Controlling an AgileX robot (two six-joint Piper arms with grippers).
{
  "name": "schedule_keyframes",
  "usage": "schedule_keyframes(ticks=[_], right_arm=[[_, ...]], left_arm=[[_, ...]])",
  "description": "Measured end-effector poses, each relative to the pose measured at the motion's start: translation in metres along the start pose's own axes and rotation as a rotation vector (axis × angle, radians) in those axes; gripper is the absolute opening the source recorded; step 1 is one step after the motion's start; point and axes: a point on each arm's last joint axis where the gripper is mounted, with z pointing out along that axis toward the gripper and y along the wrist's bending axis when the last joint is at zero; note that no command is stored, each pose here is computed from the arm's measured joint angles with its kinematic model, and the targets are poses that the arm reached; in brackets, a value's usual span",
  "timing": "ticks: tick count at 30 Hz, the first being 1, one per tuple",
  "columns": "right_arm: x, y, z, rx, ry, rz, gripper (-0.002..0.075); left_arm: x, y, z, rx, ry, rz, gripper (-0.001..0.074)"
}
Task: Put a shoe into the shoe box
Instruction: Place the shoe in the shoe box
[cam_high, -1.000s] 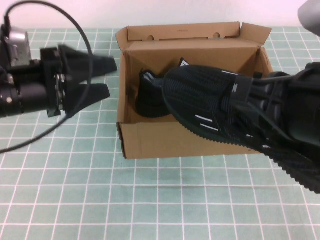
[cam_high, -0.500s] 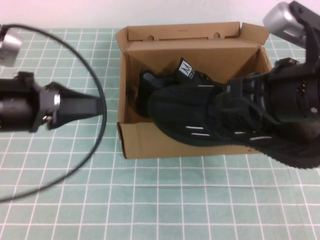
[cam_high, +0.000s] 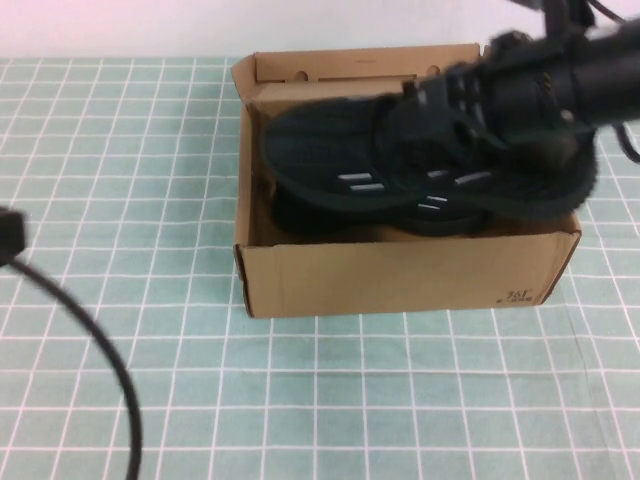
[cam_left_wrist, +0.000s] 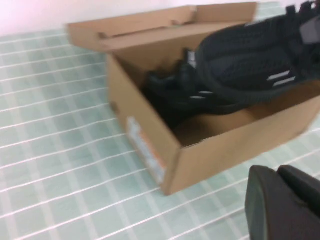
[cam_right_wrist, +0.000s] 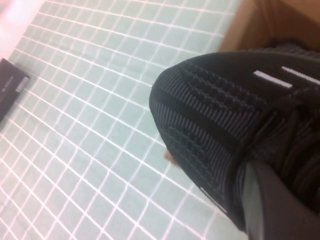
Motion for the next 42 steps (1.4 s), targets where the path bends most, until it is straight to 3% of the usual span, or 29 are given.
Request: schedule_keyframes(ticks=[6,17,30,42], right_arm=[[-0.017,-0.016,0.035,-0.024,0.047,0.031,0.0011],[0.006,-0.062,0.099,-0.043,0.19,0.164,0.0011],[0.021,-0.086,0.127,-0.021,0.258,0.231,0.0011],[0.03,-0.1,0.125,0.138,0.338,0.247,0.0011]], left_arm=[[0.007,0.001,-0.017,-0.122,-0.001,0.008,0.0],[0.009,0.003,-0.017,-0.14,0.013,0.006,0.0],[0.009,0.003,-0.017,-0.14,0.013,0.004,0.0],[0.008,0.002,-0.017,-0.134,0.01,-0.002,0.0]])
